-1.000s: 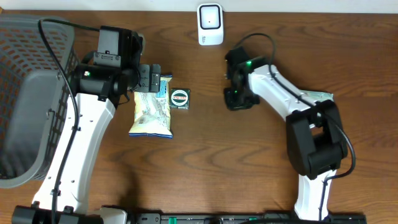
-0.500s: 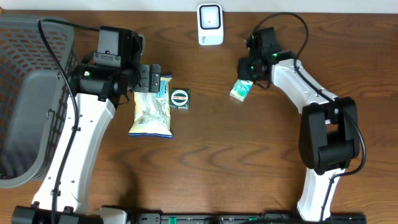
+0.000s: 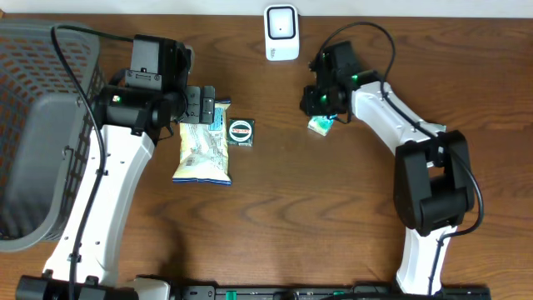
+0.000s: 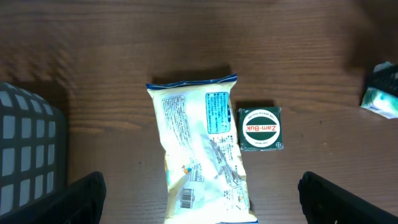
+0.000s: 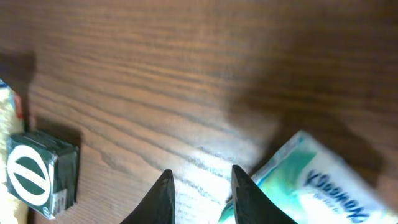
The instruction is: Scan the item barcode
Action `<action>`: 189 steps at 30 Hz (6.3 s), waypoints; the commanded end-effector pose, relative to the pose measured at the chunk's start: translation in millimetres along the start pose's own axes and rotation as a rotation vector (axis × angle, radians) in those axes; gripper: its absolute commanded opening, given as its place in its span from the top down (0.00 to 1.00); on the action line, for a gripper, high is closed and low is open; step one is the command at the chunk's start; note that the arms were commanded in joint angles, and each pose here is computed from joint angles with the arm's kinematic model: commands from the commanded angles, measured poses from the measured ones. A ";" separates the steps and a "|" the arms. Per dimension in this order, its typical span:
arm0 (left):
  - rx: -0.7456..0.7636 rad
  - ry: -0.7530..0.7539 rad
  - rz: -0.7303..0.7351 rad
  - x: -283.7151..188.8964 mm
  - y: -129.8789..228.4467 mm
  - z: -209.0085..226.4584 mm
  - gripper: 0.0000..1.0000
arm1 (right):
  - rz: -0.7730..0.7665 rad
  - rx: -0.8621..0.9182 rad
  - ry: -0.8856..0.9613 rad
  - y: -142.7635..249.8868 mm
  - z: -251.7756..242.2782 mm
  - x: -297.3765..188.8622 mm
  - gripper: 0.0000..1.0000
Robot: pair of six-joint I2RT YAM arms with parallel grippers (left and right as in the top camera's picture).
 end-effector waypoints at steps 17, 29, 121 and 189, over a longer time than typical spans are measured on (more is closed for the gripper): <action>0.013 -0.007 -0.008 -2.1 -2.5 2.2 0.02 | 0.215 0.020 0.236 48.5 -32.3 -4.6 0.77; 0.013 -0.008 -0.008 -2.1 -2.5 2.3 0.02 | 0.163 0.037 0.361 35.5 -67.8 -45.9 0.75; 0.013 -0.007 -0.008 -2.1 -2.5 2.2 0.02 | 0.209 -0.131 -0.012 88.6 30.7 -97.5 0.75; 0.013 -0.007 -0.008 -2.1 -2.5 2.2 0.03 | 0.415 0.117 0.474 173.8 -93.8 -60.4 0.99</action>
Point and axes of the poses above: each gripper's point midway between its finger pads, its own x axis out along the fingers, its own z axis along the line the jaws close on, y = z × x, the point moved 3 cm from there along -x, back along the fingers, and after that the axes turned 3 degrees about -x, right-handed, at the moved point
